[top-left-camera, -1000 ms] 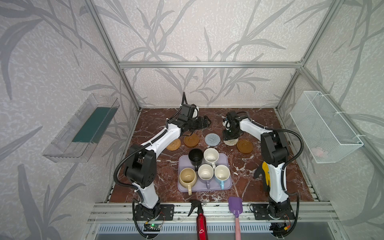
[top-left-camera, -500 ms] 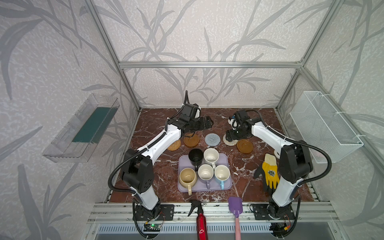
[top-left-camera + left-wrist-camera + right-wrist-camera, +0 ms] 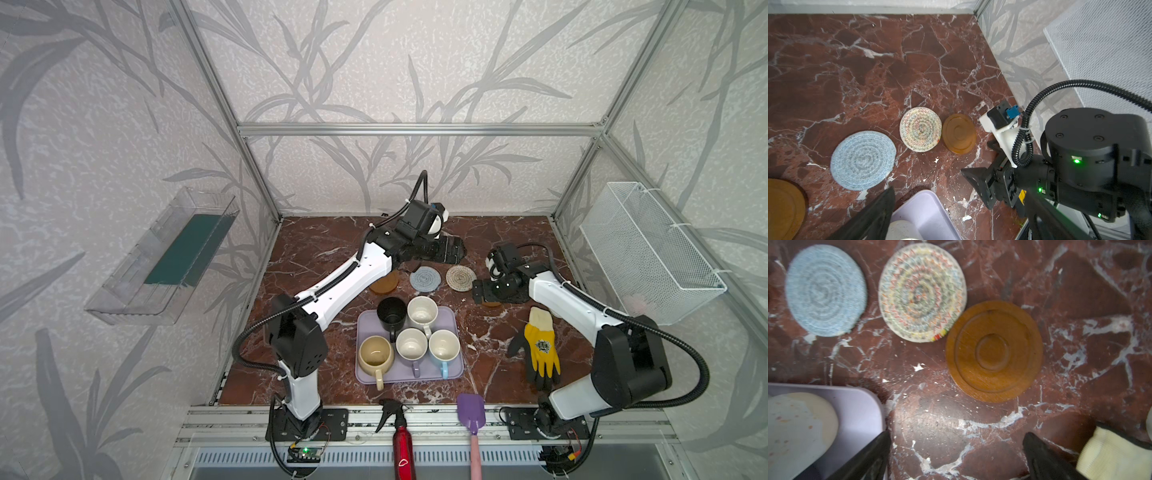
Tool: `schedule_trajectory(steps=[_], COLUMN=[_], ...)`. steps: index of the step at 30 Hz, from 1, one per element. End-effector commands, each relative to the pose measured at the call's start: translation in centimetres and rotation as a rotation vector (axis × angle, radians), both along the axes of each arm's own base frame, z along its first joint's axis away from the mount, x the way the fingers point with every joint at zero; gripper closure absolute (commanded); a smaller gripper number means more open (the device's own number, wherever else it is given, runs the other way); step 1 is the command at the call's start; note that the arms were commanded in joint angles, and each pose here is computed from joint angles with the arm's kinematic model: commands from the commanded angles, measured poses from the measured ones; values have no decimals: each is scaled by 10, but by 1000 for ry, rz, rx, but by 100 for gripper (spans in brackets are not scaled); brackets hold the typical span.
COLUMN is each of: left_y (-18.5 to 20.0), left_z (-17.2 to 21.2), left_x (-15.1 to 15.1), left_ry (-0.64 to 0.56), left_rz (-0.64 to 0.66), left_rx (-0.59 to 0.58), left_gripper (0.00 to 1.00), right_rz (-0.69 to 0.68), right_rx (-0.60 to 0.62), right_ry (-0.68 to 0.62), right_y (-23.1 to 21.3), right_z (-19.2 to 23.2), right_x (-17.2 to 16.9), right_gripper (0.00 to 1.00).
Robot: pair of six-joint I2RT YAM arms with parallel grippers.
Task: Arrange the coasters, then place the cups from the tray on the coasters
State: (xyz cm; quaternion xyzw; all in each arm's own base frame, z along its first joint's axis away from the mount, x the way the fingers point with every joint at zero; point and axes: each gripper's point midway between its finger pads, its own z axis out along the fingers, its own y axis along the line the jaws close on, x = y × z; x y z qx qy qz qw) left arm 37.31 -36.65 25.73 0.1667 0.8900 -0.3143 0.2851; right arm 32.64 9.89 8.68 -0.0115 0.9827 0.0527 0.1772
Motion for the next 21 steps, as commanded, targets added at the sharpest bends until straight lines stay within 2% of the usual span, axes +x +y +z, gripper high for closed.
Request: schedule_trajectory(steps=[1,5,9,14,21], left_y=[7,-1,-5,1,3], left_z=[-19,-22,-22,-23,-17], left_x=[0,2,4,6,7], left_ry=[18,30,20,5,-4], left_rz=[-15,-13,-28,-22,-4], left_rx=[102,74,68,106,97], left_gripper=[1,1,1,1,1], right_rz=[-63,-98,-124,-132,-142], right_rx=[-2,-21,-29,-51,-42], right_ry=[-15,1,-16,16,56], right_y=[-14,-29,-35,-43,-53], right_z=[-7,-17,-18,-28,-42], right_x=[6,11,21,36,52], right_gripper=[1,3,15,25,28])
